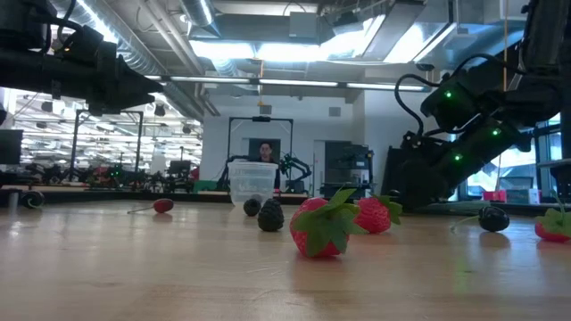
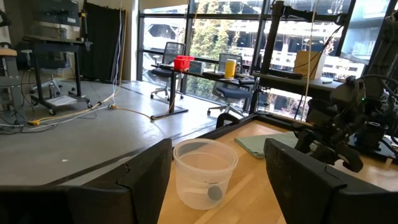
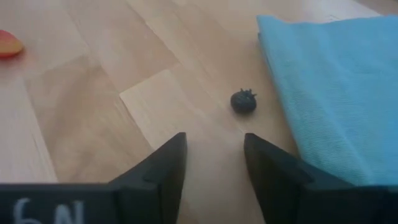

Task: Pick and placing Produce into tupperware
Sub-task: Put the top blueberry into the transparent container

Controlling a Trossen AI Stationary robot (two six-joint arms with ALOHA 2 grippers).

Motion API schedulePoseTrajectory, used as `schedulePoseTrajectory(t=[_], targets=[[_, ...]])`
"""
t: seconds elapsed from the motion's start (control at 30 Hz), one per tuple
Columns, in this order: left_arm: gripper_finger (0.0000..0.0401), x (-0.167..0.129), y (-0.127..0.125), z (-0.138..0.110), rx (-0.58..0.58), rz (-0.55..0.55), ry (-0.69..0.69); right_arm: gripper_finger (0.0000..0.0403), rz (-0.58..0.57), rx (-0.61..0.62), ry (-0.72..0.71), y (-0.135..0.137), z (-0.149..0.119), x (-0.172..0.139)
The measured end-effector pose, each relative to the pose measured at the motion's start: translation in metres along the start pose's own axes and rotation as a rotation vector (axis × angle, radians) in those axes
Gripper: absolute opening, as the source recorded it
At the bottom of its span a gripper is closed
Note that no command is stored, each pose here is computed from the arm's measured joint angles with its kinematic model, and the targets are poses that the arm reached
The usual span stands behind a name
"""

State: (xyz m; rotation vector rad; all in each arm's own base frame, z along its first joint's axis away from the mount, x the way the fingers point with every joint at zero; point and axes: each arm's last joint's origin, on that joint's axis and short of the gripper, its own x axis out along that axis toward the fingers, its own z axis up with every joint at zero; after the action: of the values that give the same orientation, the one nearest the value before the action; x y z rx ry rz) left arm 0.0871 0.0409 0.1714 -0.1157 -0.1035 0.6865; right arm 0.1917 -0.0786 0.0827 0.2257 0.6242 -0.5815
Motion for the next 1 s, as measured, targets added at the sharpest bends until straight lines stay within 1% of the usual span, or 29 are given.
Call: schedulePoseTrajectory(t=[0.17, 0.3, 0.37, 0.67, 0.83, 1.0], targets=[[0.0247, 0.0, 0.0, 0.0, 0.0, 0.0, 0.0, 0.0223, 0.006, 0.003, 0.001, 0.0, 0.0, 0.0], [0.0247, 0.0, 0.0, 0.0, 0.0, 0.0, 0.0, 0.0247, 0.005, 0.0, -0.002, 0.0, 0.0, 0.0], [0.0247, 0.0, 0.0, 0.0, 0.0, 0.0, 0.001, 0.0251, -0.004, -0.021, -0.003, 0.0, 0.0, 0.0], [0.0247, 0.0, 0.0, 0.0, 0.0, 0.0, 0.0, 0.0252, -0.018, -0.018, -0.02, -0.001, 0.002, 0.0], [0.0247, 0.0, 0.0, 0.0, 0.0, 0.0, 0.0, 0.0252, -0.016, -0.018, -0.04, 0.001, 0.011, 0.004], [0.0247, 0.0, 0.0, 0.0, 0.0, 0.0, 0.0, 0.0252, -0.023, -0.064, 0.009, 0.002, 0.016, 0.008]])
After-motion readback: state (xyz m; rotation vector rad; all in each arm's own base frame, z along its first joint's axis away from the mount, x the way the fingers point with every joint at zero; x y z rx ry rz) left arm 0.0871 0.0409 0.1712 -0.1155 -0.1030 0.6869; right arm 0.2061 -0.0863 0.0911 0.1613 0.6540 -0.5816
